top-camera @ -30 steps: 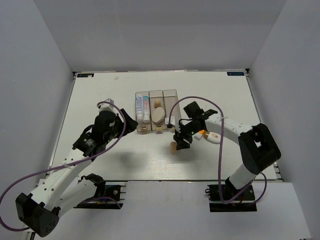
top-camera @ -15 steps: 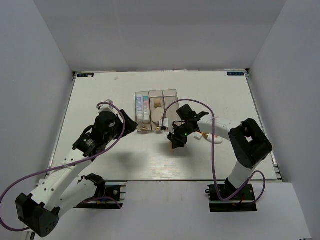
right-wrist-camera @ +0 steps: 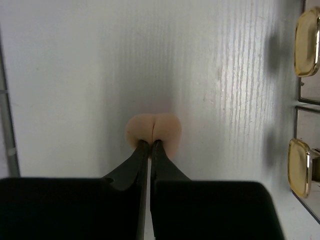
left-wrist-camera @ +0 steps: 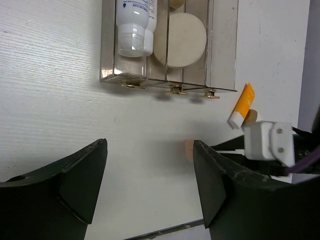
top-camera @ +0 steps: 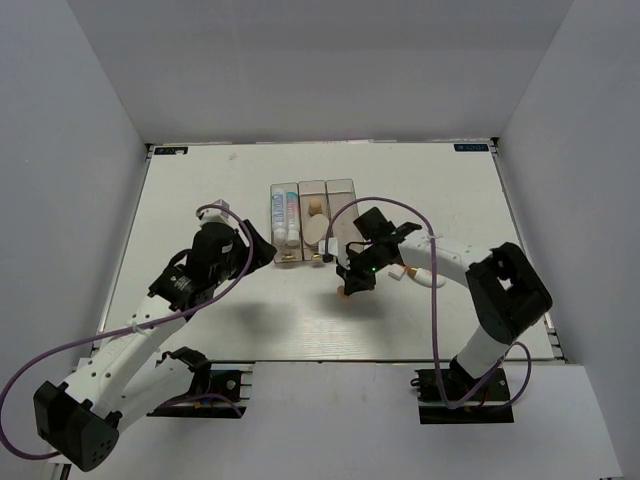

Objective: Organize the makeup

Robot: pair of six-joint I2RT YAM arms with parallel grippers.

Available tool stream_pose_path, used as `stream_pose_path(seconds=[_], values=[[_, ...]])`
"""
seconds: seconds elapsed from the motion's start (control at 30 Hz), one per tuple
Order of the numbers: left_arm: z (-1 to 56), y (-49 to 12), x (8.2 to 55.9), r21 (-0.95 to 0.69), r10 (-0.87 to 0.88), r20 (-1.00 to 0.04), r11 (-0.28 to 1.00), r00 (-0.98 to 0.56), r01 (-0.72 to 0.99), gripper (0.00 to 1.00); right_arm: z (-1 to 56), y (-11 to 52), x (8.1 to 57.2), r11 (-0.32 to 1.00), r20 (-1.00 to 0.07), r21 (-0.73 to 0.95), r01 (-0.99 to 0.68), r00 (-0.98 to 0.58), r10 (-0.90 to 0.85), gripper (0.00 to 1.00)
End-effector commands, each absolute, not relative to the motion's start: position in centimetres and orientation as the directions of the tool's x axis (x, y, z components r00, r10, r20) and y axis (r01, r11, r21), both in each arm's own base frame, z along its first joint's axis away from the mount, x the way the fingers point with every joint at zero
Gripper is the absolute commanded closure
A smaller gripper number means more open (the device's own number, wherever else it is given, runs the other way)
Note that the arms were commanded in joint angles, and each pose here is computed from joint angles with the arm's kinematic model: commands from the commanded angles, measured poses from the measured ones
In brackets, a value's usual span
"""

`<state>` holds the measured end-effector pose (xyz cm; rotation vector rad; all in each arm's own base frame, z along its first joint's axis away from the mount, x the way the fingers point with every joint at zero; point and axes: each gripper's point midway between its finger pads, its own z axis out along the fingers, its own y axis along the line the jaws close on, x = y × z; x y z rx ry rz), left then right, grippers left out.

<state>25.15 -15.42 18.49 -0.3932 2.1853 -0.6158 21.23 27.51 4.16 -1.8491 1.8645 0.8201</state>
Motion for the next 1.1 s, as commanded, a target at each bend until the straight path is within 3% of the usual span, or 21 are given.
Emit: stream_pose_path(seconds=[0.0, 0.2, 0.4, 0.63, 0.83, 0.93, 0.97, 1.07], values=[[18.5, -15.9, 25.2, -0.564, -0.468, -0.628, 0.824, -0.622, -0.051, 0.21, 8.7, 28.2, 19.9, -0.134, -0.723, 0.096, -0.986, 0.023, -0.691, 1.0], [18.4, -16.3, 25.3, -0.57, -0.464, -0.623, 0.821, -0.63, -0.04, 0.21, 14.8, 29.9, 21.9, -0.122, -0.795, -0.008, -0.992, 0.081, -0.602, 1.0], [18.5, -16.3, 25.3, -0.57, -0.461, -0.629, 0.821, -0.626, -0.032, 0.21, 19.7, 33.2, 28.5, 0.038, -0.835, -0.169, -0.985, 0.123, -0.537, 1.0], [18.6, -16.2, 25.1, -0.584, -0.473, -0.627, 0.811, -0.619, -0.027, 0.21, 18.9, 35.5, 37.1, 0.198, -0.797, -0.281, -0.939, 0.113, -0.594, 1.0], [19.0, -16.1, 24.8, -0.591, -0.48, -0.628, 0.806, -0.612, -0.026, 0.2, 15.1, 36.2, 41.0, 0.234, -0.754, -0.292, -0.927, 0.072, -0.653, 1.0], [19.1, -16.0, 24.7, -0.593, -0.482, -0.63, 0.805, -0.609, -0.024, 0.2, 13.7, 36.1, 41.9, 0.234, -0.731, -0.306, -0.923, 0.07, -0.678, 0.89], [19.1, -16.0, 24.8, -0.594, -0.483, -0.631, 0.804, -0.607, -0.022, 0.2, 13.3, 36.0, 42.0, 0.233, -0.729, -0.305, -0.923, 0.069, -0.681, 0.75], [19.0, -16.3, 24.9, -0.597, -0.48, -0.626, 0.802, -0.615, -0.018, 0.2, 13.0, 36.0, 41.7, 0.214, -0.727, -0.293, -0.932, 0.072, -0.683, 0.53]])
